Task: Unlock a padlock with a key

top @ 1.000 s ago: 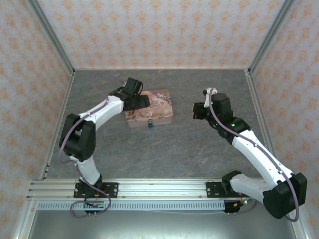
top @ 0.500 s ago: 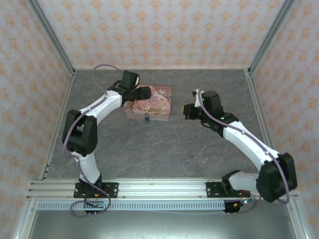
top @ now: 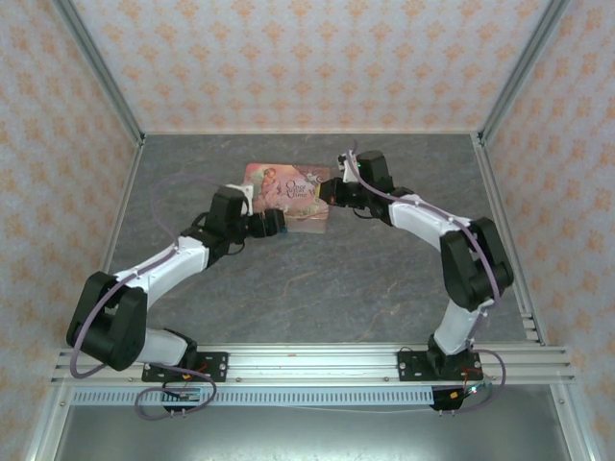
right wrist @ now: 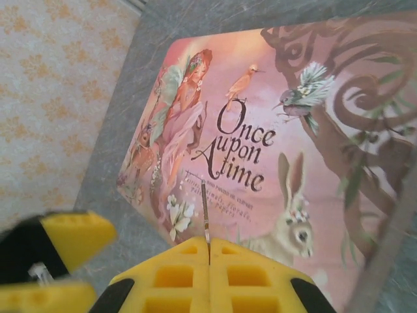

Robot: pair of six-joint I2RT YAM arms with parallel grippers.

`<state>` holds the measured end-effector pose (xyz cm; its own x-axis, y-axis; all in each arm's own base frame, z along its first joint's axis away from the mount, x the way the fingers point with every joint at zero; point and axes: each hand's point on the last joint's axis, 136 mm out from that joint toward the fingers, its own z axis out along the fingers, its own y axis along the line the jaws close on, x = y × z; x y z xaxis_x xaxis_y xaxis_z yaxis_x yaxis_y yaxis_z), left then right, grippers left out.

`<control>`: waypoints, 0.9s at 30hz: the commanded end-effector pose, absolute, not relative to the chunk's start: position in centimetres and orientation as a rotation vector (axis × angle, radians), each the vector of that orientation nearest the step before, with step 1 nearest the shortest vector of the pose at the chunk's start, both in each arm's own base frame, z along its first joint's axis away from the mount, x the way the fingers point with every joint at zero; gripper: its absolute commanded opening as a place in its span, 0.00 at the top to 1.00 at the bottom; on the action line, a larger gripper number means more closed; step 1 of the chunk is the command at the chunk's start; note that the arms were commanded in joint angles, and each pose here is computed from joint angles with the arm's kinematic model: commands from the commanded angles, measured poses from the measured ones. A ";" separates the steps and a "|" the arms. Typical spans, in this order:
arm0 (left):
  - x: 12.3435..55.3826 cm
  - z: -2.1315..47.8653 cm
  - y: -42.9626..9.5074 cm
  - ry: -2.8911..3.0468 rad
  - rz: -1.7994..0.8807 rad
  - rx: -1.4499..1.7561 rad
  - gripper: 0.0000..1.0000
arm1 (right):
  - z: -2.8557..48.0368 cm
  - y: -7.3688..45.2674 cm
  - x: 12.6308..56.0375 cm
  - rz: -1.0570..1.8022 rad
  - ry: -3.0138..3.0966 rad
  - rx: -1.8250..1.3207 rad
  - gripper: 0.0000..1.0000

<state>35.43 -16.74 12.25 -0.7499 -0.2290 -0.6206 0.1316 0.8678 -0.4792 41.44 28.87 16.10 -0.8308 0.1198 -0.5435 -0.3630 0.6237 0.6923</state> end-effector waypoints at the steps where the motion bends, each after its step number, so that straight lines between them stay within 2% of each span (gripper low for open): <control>1: 35.3 13.0 -18.0 2.254 -0.724 -0.063 0.19 | 17.0 31.0 42.2 1.261 2.249 -0.244 1.00; 17: 36.0 7.5 -19.5 2.251 -0.661 -0.108 0.20 | 11.0 31.0 41.9 1.204 2.397 -0.224 1.00; 27: 37.2 5.4 -19.1 2.242 -0.587 -0.179 0.23 | 10.2 30.6 41.4 1.183 2.422 -0.231 1.00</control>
<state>36.38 -19.45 5.09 -0.7199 -0.2820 -0.6342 0.0742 0.8772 -0.4743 42.24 31.02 11.92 -0.8811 0.0618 -0.4689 -0.3464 0.5907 0.7287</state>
